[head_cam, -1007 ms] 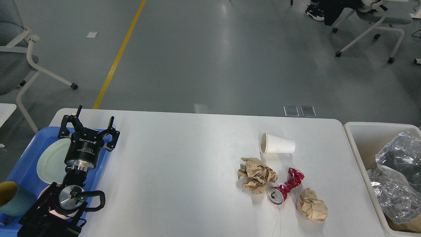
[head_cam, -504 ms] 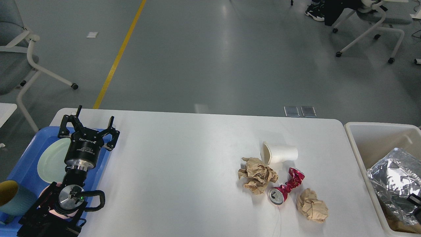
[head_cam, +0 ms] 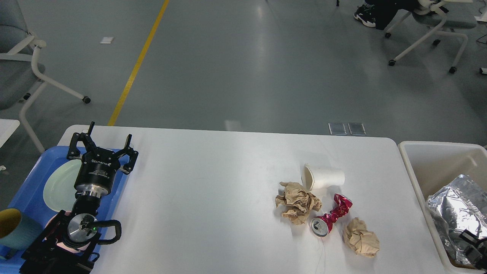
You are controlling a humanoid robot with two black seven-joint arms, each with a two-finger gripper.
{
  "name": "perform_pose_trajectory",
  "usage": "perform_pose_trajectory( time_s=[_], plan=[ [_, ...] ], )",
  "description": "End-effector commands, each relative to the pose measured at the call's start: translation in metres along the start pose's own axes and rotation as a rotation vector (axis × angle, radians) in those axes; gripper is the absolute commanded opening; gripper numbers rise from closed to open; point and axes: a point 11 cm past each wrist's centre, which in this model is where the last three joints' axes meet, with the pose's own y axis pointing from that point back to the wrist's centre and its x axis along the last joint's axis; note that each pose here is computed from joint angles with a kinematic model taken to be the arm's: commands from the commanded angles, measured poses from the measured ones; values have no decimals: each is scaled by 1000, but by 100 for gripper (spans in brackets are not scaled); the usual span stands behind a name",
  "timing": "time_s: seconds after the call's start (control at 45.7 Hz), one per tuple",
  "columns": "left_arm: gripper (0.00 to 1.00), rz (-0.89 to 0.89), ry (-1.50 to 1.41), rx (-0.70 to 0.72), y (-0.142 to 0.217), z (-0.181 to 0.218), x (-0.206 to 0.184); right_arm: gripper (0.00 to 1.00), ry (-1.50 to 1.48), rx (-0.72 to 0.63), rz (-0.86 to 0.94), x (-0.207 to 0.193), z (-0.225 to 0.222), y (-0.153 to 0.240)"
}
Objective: Tidy desktop
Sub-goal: 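Raise the right gripper out of the bin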
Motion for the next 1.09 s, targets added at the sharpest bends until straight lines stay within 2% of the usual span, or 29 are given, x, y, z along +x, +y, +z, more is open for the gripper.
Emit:
perform_pose_trajectory(
  time_s=[0.0, 0.044, 0.066, 0.109, 0.153, 0.832, 0.941, 1.073],
  plan=[
    [96, 0, 0, 0, 0, 0, 0, 42, 5, 3, 18, 3, -1, 0],
    [96, 0, 0, 1, 0, 0, 0, 72, 2, 6, 39, 5, -1, 0],
    [96, 0, 0, 0, 0, 0, 0, 83, 1, 7, 52, 6, -2, 0],
    [96, 0, 0, 0, 0, 0, 0, 94, -2, 9, 74, 7, -3, 1],
    [96, 0, 0, 0, 0, 0, 0, 100, -4, 8, 79, 8, -2, 1],
    [96, 0, 0, 1, 0, 0, 0, 99, -30, 6, 135, 29, -3, 3],
    [96, 0, 0, 1, 0, 0, 0, 100, -20, 19, 71, 27, -16, 7],
    [96, 0, 0, 1, 0, 0, 0, 100, 76, 4, -18, 53, -24, 27]
  ],
)
